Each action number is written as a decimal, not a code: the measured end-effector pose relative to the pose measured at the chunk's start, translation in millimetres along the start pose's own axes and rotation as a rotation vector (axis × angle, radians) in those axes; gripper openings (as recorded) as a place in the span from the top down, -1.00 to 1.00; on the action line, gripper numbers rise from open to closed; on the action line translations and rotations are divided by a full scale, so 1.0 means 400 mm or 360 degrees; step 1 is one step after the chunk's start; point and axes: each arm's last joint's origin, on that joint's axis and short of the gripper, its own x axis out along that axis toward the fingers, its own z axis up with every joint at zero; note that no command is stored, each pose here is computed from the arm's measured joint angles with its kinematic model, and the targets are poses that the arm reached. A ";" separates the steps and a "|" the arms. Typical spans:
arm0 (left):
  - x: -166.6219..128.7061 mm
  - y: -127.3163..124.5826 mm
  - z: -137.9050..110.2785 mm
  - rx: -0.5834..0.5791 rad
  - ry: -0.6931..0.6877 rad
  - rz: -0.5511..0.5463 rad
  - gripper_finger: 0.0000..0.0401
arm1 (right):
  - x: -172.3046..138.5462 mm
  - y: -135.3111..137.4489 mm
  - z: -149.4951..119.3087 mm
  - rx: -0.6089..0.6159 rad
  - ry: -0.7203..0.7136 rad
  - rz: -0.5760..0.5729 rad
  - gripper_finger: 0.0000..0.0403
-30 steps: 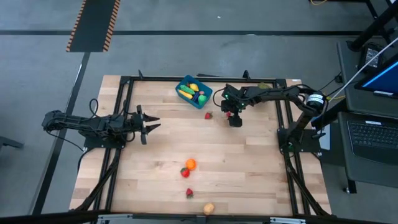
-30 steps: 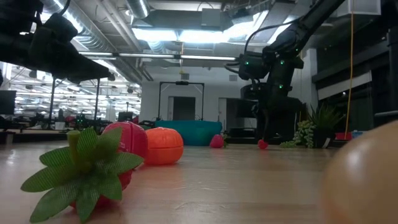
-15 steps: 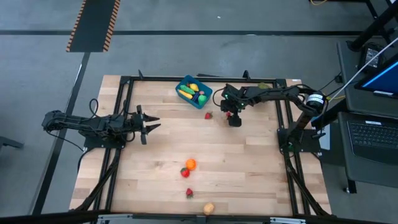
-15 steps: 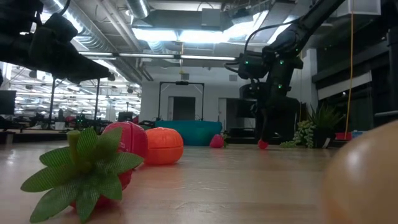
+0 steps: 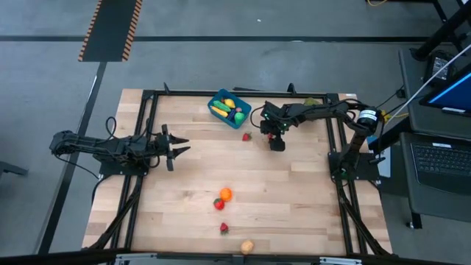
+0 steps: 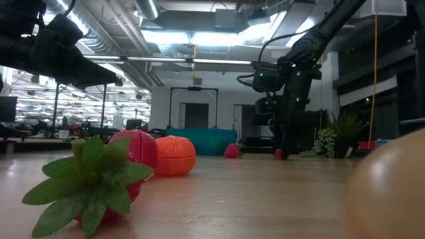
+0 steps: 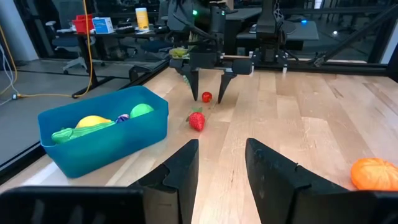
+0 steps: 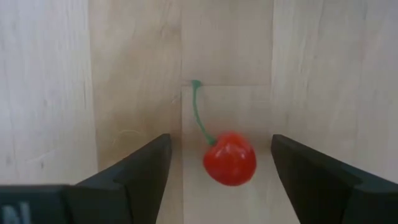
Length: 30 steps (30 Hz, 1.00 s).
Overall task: Pick and placing Produce into tupperware
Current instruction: Put the red cherry into the blue bin
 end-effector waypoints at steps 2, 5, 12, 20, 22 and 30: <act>0.000 0.000 0.000 0.0000 0.0000 0.0000 0.38 | 0.000 0.000 0.000 -0.0001 0.0001 0.0002 -0.32; 0.000 0.000 0.000 0.0000 0.0001 0.0000 0.38 | 0.001 0.001 0.000 -0.0002 0.0002 0.0008 -0.16; 0.000 0.000 0.000 0.0000 0.0001 0.0000 0.38 | 0.001 0.001 0.000 -0.0002 0.0002 0.0006 0.34; 0.000 0.000 0.000 0.0000 0.0001 0.0000 0.38 | 0.000 0.001 -0.003 0.0048 0.0023 0.0007 0.43; 0.000 0.000 0.000 0.0000 0.0001 0.0000 0.38 | 0.000 0.002 -0.005 0.0087 0.0039 0.0010 0.42; 0.000 0.000 0.000 0.0000 0.0001 0.0000 0.38 | -0.008 0.000 -0.002 0.0194 0.0073 0.0008 0.42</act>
